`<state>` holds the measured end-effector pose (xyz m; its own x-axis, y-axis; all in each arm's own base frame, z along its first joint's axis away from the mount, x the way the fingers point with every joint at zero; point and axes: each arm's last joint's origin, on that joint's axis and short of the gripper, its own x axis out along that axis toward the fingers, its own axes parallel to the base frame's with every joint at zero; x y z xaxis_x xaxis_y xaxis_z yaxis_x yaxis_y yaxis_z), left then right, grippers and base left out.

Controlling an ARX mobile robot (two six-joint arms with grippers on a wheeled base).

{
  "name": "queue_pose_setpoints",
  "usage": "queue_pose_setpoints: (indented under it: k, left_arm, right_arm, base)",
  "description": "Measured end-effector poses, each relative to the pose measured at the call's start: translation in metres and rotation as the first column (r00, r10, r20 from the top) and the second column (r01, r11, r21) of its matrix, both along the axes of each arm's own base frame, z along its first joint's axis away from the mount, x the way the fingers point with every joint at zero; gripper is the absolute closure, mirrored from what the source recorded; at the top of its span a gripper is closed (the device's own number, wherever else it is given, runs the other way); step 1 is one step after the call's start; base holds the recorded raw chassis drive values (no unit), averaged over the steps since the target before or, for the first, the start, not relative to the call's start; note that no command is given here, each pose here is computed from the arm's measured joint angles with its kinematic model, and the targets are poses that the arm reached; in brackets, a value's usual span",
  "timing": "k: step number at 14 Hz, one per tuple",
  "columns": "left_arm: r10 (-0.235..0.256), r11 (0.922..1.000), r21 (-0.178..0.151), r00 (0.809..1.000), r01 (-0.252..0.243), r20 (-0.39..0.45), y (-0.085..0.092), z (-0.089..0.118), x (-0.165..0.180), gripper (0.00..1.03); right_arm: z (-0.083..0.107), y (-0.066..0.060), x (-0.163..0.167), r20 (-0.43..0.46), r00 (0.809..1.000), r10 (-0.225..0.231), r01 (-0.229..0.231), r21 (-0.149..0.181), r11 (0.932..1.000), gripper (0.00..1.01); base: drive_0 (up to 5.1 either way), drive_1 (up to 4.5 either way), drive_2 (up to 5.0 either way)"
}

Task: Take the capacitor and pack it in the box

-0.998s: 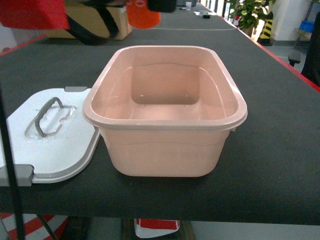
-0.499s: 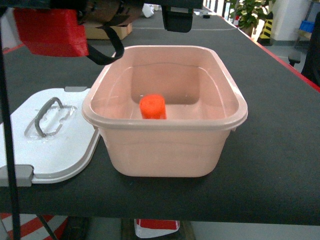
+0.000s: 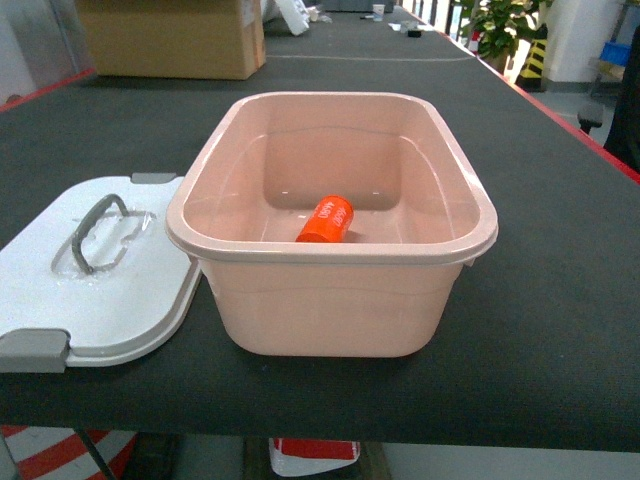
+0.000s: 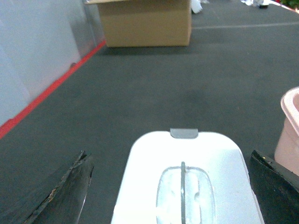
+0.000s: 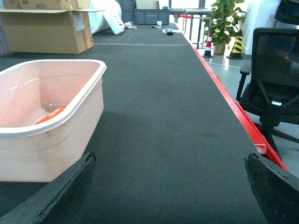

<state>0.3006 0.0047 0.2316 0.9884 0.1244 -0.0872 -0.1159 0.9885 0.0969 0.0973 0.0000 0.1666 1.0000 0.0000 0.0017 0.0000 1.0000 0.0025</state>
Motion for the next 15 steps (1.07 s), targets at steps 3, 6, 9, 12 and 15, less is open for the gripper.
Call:
queue_pose_setpoints:
  k: [3, 6, 9, 12, 15]
  left_arm:
    - [-0.030, 0.9995, -0.004, 0.996, 0.030, -0.090, 0.004, -0.054, 0.038, 0.05]
    - [-0.081, 0.9967, -0.015, 0.974, 0.079, -0.214, 0.009, -0.119, 0.078, 0.05]
    - [-0.080, 0.9968, -0.021, 0.948, 0.078, -0.307, 0.011, -0.164, 0.092, 0.05]
    - [-0.062, 0.9980, -0.020, 0.954, 0.059, -0.292, 0.012, -0.178, 0.099, 0.05]
    - [-0.060, 0.9982, -0.013, 0.963, 0.059, -0.263, 0.008, -0.179, 0.099, 0.39]
  right_arm:
    - [0.000, 0.000, 0.000, 0.000, 1.000, 0.000, 0.000, 0.000, 1.0000, 0.03]
    - [0.000, 0.000, 0.000, 0.000, 1.000, 0.000, 0.000, 0.000, 1.0000, 0.03]
    - [0.000, 0.000, 0.000, 0.000, 1.000, 0.000, 0.000, 0.000, 1.0000, 0.03]
    - [0.000, 0.000, 0.000, 0.000, 1.000, 0.000, 0.000, 0.000, 1.0000, 0.03]
    - [0.000, 0.000, 0.000, 0.000, 1.000, 0.000, 0.000, 0.000, 1.0000, 0.03]
  base:
    - [0.0, 0.00, 0.0]
    - [0.0, 0.00, 0.0]
    - [0.0, 0.00, 0.0]
    - [0.0, 0.00, 0.0]
    - [0.0, 0.00, 0.0]
